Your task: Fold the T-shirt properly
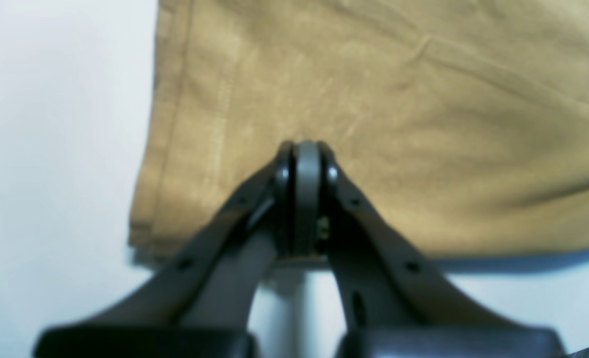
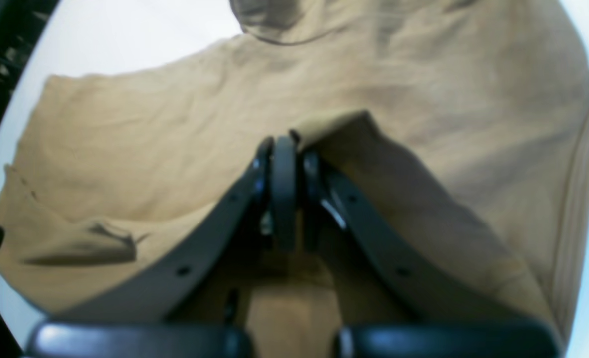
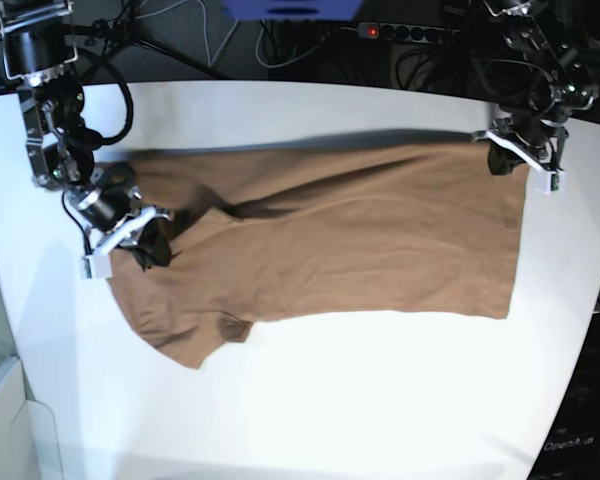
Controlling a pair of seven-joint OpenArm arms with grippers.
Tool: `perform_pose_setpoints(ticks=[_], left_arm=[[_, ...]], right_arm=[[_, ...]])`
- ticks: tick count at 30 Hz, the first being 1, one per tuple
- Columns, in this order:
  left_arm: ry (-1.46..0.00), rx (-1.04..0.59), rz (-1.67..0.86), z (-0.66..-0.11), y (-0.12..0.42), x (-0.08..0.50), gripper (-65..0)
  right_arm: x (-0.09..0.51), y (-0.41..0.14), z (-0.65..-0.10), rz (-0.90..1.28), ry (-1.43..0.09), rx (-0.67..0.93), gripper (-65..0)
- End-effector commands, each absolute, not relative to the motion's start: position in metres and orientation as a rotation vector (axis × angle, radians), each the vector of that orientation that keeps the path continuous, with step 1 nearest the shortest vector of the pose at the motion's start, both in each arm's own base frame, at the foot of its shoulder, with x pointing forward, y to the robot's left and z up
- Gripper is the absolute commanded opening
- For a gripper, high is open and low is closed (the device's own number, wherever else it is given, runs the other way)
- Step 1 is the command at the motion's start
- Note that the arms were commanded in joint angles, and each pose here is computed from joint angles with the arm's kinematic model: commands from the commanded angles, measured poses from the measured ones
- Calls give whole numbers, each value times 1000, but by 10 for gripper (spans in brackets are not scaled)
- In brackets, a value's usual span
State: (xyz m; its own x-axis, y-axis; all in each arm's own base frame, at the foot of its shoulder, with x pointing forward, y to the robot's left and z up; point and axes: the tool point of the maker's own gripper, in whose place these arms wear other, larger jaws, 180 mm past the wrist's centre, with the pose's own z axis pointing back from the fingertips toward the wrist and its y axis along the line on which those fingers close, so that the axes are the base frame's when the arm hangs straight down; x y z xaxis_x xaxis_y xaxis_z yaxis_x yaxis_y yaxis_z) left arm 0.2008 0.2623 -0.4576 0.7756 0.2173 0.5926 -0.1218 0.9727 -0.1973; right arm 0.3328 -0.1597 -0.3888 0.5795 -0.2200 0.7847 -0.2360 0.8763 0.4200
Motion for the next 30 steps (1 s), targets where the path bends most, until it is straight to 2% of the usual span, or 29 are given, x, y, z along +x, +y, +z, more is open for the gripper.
perform_pose_setpoints(ticks=[1, 5, 7, 11, 14, 23, 28, 30], left_arm=[[-313, -45, 152, -498, 268, 135, -627], [-313, -44, 153, -498, 268, 135, -627], [-313, -44, 153, -498, 268, 135, -627], [-315, -44, 153, -498, 268, 136, -627], [-315, -44, 153, -498, 268, 136, -627], [-327, -45, 153, -496, 268, 142, -627], [-327, -45, 153, -496, 268, 142, -627], [-327, -45, 153, -496, 268, 142, -627]], right_arm=[[343, -162, -379, 12, -1005, 523, -627], [337, -155, -392, 34, -979, 501, -601], [336, -152, -393, 33, -980, 506, -557], [333, -148, -393, 30, -979, 517, -424], [332, -140, -381, 72, -1008, 546, -366], [323, -137, -337, 242, -1080, 530, -369], [306, -147, -365, 196, -1009, 516, -374], [296, -149, -378, 172, -974, 517, -419]])
